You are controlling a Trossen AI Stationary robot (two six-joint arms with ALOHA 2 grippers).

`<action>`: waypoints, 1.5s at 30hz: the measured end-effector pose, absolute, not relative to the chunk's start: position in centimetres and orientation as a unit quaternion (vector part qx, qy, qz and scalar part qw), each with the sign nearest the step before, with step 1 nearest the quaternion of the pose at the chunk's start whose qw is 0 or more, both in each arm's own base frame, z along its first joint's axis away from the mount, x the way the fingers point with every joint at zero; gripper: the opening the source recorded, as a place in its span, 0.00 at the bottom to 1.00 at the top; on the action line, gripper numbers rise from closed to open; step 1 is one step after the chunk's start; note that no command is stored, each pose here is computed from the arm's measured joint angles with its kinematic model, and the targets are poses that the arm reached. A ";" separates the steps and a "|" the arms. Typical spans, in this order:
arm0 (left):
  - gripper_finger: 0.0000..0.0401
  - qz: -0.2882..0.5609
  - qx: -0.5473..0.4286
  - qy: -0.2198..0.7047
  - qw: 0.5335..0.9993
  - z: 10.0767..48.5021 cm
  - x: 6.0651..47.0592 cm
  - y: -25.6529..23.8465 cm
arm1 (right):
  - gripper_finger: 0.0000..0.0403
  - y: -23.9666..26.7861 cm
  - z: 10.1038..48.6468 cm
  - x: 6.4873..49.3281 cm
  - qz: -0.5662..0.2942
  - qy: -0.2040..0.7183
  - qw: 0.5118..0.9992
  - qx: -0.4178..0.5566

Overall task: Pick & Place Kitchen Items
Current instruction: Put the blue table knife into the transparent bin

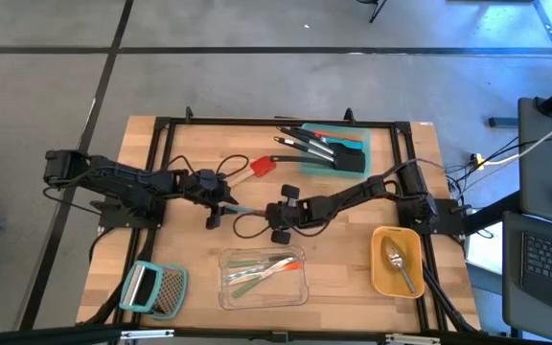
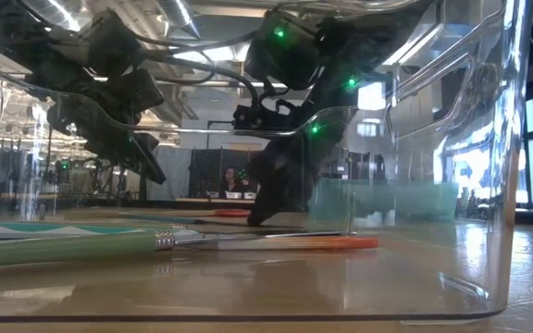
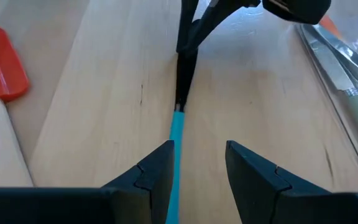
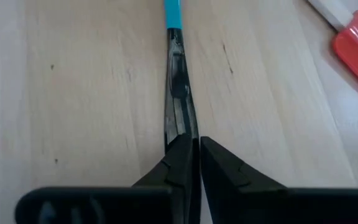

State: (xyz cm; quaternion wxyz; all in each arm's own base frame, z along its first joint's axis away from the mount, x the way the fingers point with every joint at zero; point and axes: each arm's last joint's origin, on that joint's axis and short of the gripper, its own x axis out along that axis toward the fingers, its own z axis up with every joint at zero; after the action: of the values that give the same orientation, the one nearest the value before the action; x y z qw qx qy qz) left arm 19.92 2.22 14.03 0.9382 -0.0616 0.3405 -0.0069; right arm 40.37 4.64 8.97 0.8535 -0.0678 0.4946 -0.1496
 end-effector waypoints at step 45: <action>0.35 0.034 -0.042 0.356 0.933 13.8 19.7 2.5 | 0.60 2.2 9.6 41.4 -0.038 0.487 0.862 0.134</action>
State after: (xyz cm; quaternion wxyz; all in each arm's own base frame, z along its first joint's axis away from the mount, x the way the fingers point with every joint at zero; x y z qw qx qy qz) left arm 19.71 2.48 13.78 0.9329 -0.0425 0.3561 0.0339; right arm 41.38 2.21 9.59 0.8622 0.1335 0.4871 -0.0384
